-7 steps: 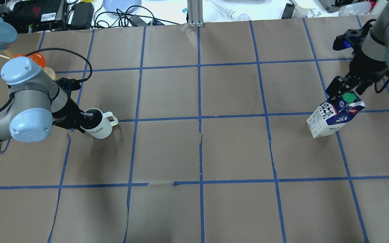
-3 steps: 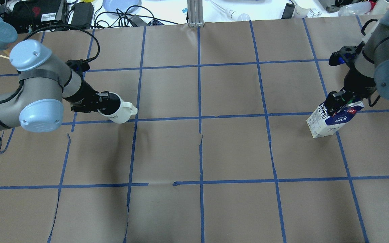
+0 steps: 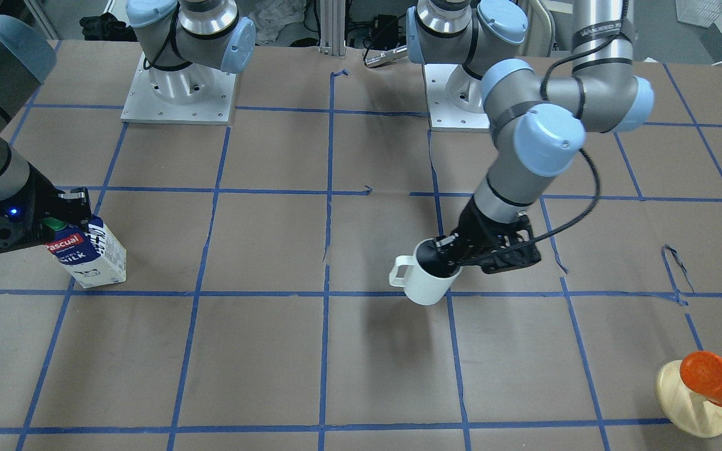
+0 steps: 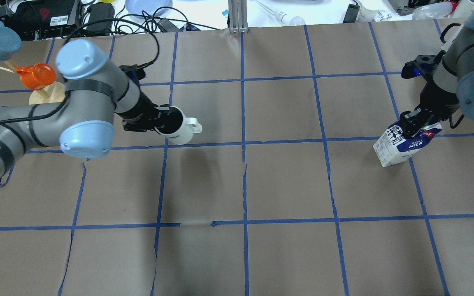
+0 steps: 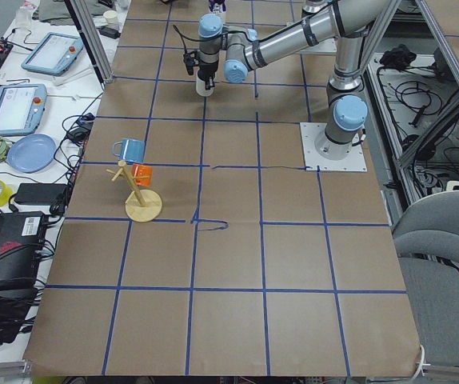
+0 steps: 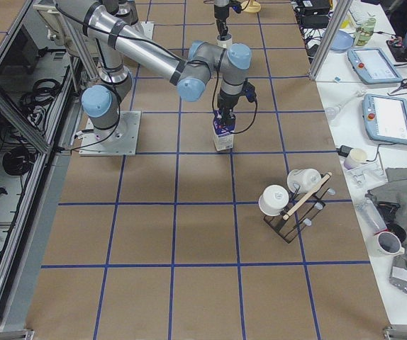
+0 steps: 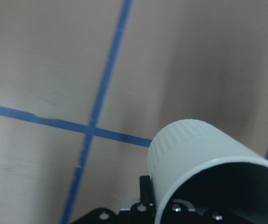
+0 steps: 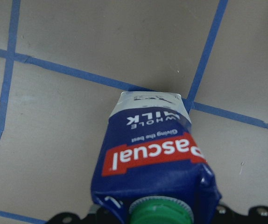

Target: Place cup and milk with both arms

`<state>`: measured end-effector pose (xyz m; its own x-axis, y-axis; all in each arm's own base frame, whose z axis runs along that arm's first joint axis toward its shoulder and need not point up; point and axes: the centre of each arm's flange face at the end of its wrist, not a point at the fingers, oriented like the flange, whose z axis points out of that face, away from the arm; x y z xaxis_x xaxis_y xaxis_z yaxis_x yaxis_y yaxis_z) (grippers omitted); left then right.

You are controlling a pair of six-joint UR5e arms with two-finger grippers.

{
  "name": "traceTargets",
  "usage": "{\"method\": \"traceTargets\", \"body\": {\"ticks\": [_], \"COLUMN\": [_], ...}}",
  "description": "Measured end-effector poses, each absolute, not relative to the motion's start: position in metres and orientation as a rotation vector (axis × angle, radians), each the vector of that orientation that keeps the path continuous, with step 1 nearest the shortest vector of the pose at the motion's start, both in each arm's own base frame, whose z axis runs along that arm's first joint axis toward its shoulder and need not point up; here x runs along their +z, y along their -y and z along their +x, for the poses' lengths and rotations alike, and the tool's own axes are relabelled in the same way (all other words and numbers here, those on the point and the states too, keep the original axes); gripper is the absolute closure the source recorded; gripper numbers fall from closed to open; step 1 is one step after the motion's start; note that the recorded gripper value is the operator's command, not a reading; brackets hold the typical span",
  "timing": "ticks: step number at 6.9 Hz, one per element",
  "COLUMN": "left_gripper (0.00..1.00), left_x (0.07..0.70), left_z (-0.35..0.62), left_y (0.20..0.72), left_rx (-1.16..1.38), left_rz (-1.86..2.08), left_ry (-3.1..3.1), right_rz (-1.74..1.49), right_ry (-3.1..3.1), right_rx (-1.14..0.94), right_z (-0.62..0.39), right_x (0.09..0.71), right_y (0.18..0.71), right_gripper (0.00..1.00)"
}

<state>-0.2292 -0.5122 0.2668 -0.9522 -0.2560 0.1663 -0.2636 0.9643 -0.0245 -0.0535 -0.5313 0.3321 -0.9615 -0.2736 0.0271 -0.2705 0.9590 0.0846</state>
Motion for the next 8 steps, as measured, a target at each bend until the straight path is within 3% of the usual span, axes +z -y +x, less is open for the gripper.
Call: {"method": "traceTargets", "body": {"ticks": [2,3,4,5,8], "left_gripper": [1.00,0.49,0.09,0.00,0.00], "left_x": [0.247,0.240,0.237,0.236,0.287], "left_z": [-0.286,-0.302,-0.314,-0.318,-0.276], "left_y": [0.492,0.484,0.479,0.478,0.496], "left_rx": [0.054,0.049,0.055,0.078,0.235], "left_rz": [0.410,0.404,0.384,0.368,0.300], "left_ry": [2.972,2.982,2.986,3.003,3.059], "right_rz": [0.402,0.397,0.388,0.368,0.196], "right_ry": [3.065,3.067,3.074,3.083,3.110], "right_rx": [-0.068,-0.052,-0.049,-0.060,-0.124], "right_z": [-0.051,-0.041,-0.024,0.005,0.135], "right_x": [0.353,0.367,0.388,0.406,0.405], "right_y": [0.553,0.571,0.594,0.610,0.600], "right_gripper": [0.89,0.89,0.89,0.89,0.90]}}
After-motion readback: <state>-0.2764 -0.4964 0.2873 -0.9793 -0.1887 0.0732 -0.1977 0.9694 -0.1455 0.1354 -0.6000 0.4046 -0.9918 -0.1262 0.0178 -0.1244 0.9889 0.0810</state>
